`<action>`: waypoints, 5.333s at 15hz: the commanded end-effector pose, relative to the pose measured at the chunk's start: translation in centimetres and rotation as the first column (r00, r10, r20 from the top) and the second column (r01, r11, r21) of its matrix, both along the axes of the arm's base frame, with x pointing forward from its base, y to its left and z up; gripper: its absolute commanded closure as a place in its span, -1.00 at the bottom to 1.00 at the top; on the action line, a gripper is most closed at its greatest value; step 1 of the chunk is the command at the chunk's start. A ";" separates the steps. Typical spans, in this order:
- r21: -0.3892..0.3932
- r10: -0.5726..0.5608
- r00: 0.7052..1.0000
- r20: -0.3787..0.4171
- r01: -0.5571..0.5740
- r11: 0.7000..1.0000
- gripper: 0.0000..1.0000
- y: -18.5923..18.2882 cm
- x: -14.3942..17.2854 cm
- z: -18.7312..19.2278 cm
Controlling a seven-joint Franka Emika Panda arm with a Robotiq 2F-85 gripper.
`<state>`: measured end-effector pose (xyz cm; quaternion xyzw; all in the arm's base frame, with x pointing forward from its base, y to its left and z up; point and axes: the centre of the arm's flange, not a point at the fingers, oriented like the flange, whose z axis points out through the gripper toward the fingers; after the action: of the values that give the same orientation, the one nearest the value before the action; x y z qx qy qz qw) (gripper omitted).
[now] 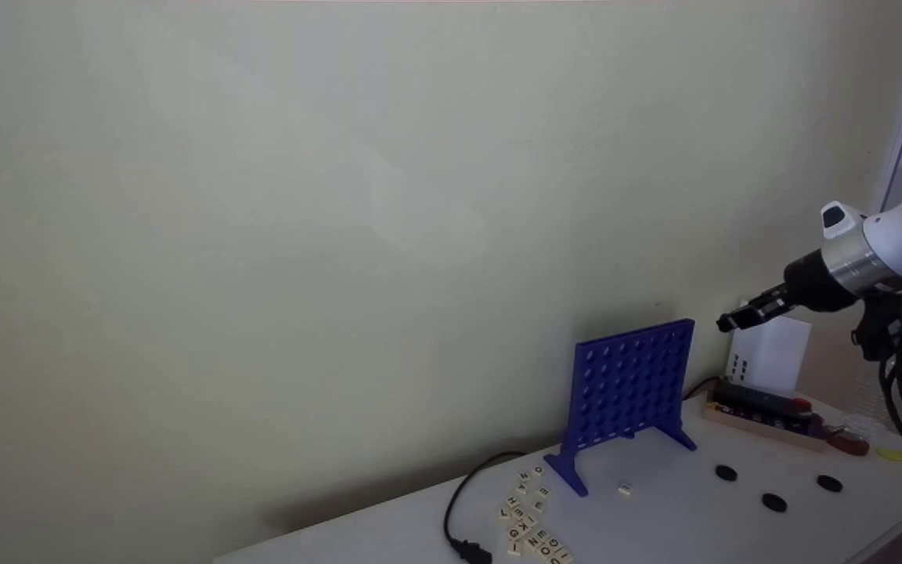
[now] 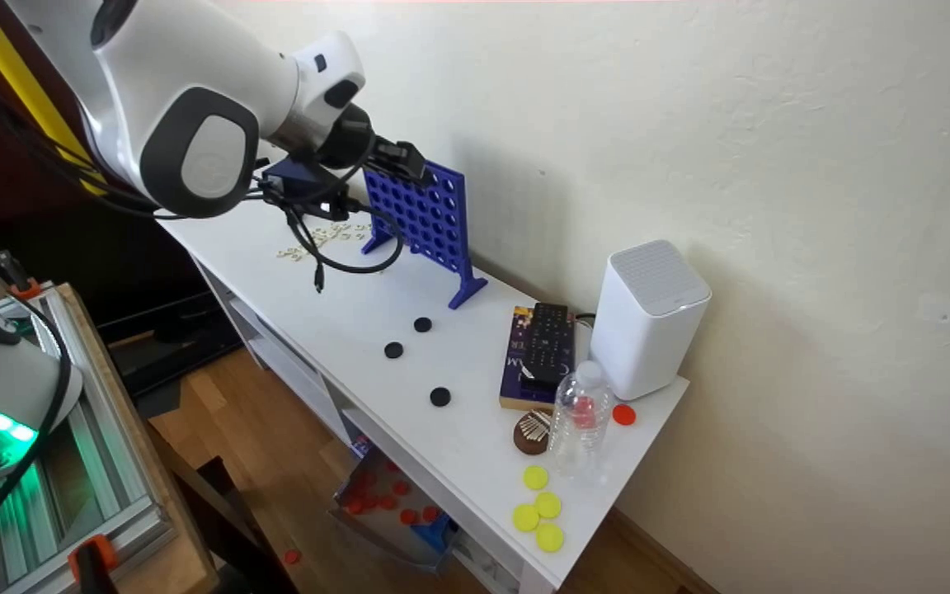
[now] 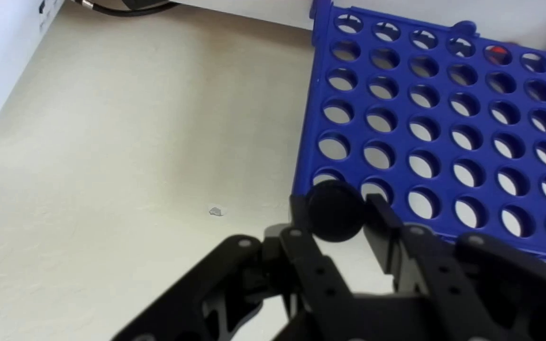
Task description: Put one black chip in the blue gameboard.
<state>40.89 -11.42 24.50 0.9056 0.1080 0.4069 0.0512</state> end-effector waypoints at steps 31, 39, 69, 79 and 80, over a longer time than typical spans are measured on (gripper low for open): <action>0.030 0.046 0.994 0.101 -0.050 0.998 0.81 -0.7 5.0 -0.5; 0.030 0.054 0.992 0.113 -0.058 0.998 0.81 -0.5 5.2 -1.1; 0.019 0.089 0.987 0.136 -0.092 0.996 0.81 -0.1 5.7 -2.6; 0.014 0.099 0.984 0.148 -0.102 0.995 0.81 -0.2 5.5 -3.0; 0.014 0.100 0.984 0.150 -0.103 0.995 0.81 -0.2 5.4 -3.1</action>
<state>46.26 -11.29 21.89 0.8731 0.1312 0.4686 0.0305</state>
